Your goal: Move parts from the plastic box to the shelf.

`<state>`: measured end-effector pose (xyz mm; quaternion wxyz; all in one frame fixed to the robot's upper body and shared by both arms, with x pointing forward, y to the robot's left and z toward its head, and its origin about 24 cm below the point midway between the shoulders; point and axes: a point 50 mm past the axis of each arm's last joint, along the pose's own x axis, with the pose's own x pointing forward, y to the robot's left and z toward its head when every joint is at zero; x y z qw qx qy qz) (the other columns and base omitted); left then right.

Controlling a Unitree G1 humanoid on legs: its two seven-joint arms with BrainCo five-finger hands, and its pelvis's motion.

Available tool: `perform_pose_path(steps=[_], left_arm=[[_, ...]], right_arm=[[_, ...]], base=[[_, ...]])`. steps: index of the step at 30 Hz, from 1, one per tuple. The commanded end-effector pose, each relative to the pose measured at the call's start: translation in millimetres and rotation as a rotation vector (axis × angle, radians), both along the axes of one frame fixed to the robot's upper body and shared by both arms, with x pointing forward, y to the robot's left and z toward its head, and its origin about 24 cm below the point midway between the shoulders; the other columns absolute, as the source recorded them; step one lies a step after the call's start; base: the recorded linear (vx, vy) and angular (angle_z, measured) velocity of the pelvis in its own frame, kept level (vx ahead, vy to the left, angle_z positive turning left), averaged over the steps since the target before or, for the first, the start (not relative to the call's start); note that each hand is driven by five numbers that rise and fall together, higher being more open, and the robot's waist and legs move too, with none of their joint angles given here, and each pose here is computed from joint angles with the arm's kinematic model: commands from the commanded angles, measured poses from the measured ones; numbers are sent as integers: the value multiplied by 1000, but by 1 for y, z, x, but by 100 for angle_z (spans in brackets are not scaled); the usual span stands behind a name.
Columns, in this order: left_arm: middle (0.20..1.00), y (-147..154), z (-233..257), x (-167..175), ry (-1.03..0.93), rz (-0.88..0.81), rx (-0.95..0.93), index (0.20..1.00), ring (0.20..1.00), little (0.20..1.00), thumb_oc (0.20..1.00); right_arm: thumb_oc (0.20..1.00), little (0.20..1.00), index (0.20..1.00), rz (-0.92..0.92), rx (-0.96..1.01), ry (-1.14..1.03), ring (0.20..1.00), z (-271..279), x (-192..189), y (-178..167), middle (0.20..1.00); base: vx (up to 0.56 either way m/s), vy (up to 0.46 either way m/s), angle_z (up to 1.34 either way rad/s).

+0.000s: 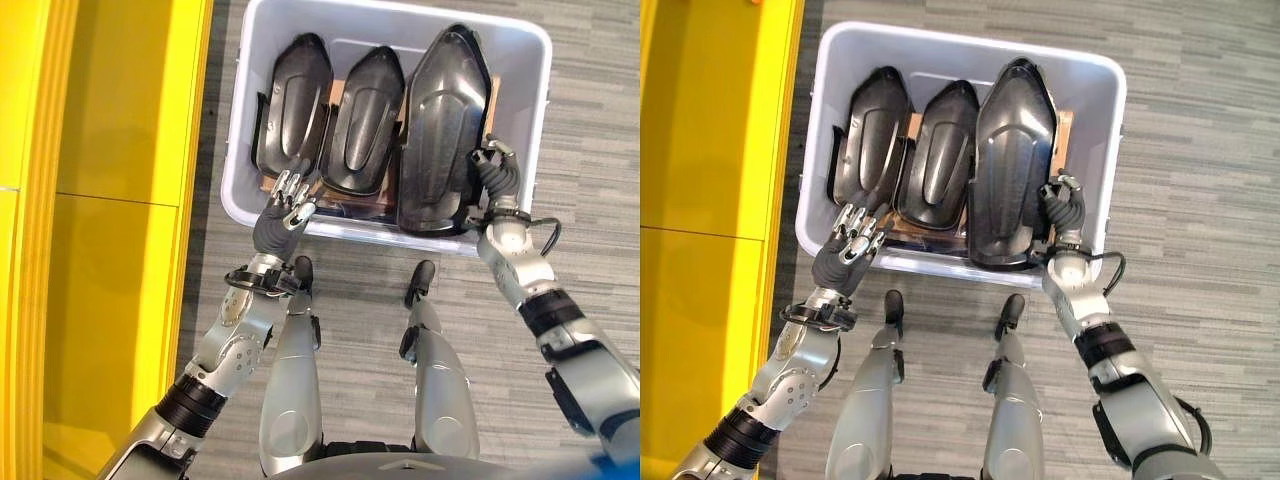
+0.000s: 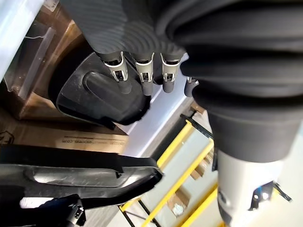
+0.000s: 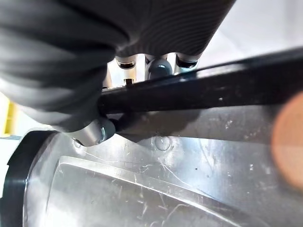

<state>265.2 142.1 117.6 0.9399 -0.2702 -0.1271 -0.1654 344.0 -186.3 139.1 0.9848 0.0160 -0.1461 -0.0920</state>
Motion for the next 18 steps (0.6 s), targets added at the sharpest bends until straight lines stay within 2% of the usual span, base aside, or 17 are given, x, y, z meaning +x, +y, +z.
perform_pose_path(steps=[1,7,18], left_arm=[[1000,0,9,-13,-66,-54,2,1000,1000,1000,1000],[1000,6,-4,-18,-20,-49,19,1000,1000,1000,1000],[1000,14,-25,-30,58,-52,36,1000,1000,1000,1000]], right_arm=[[200,200,200,26,20,-214,200,31,-9,0,200],[200,200,200,73,22,-268,200,26,-37,-1,200],[200,200,200,112,102,-269,200,16,-51,-5,200]], base=[[0,0,0],[47,-39,1],[39,-35,1]])
